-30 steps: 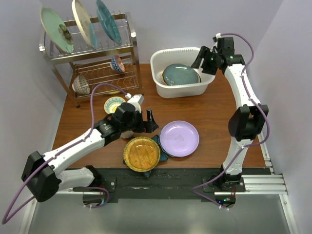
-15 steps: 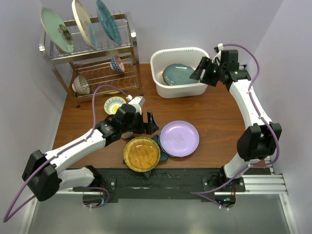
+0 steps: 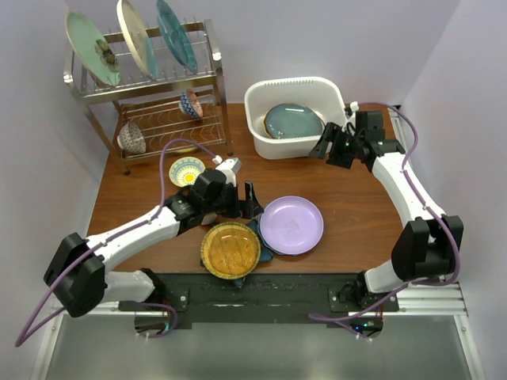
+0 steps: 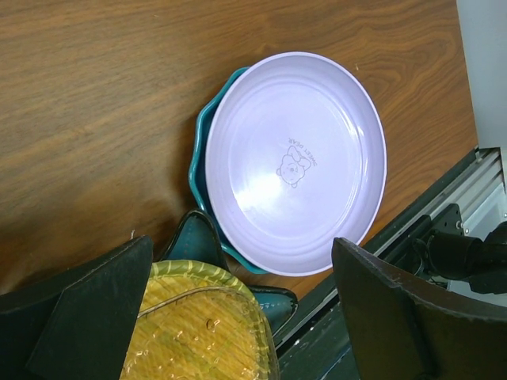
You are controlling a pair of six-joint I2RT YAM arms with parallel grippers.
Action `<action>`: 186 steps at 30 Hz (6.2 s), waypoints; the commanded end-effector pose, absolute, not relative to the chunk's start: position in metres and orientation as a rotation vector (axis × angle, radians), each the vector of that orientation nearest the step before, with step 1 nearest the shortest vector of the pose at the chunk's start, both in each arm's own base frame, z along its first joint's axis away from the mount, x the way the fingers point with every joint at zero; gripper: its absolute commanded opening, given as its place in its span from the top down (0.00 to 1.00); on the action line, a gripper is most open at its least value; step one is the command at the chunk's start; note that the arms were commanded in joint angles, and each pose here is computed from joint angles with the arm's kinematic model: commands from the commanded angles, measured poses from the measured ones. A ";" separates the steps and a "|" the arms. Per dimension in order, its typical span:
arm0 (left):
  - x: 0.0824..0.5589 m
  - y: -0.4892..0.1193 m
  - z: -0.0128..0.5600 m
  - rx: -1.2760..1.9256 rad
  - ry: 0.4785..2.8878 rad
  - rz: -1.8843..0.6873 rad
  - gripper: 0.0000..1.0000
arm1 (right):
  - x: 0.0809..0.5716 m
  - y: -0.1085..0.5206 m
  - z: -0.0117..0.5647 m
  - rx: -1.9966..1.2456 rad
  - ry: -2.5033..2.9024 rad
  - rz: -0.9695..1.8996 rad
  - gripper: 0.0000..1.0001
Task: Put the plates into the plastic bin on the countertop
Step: Pick up the plate at the center of the board, then place the plate in the plastic bin.
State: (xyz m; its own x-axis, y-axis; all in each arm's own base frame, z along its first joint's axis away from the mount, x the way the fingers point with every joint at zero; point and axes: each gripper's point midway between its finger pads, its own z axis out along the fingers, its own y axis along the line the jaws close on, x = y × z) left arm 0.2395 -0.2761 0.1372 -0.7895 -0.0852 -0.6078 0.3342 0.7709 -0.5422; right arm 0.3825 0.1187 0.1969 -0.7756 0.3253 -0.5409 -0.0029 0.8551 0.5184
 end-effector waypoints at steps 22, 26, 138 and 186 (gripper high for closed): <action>0.249 -0.316 0.127 0.243 2.381 -0.985 0.07 | 0.272 0.111 0.080 0.215 2.633 0.665 0.34; 0.244 -0.323 0.127 0.274 2.381 -0.998 0.08 | 0.263 0.110 0.074 0.223 2.638 0.664 0.35; 0.258 -0.254 0.176 0.134 2.289 -0.658 0.00 | 0.345 0.130 0.167 0.194 2.429 0.771 1.00; 0.248 -0.264 0.143 0.182 2.364 -0.709 0.00 | 0.523 0.147 0.231 0.298 2.232 0.828 1.00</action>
State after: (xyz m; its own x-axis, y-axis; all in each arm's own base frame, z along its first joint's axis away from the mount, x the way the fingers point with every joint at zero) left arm 0.2423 -0.2609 0.1361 -0.7969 -0.0464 -0.6023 0.2771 0.8579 -0.4327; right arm 0.5078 0.1477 0.1977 -0.7599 0.4062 -0.5074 0.0012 0.7815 0.6239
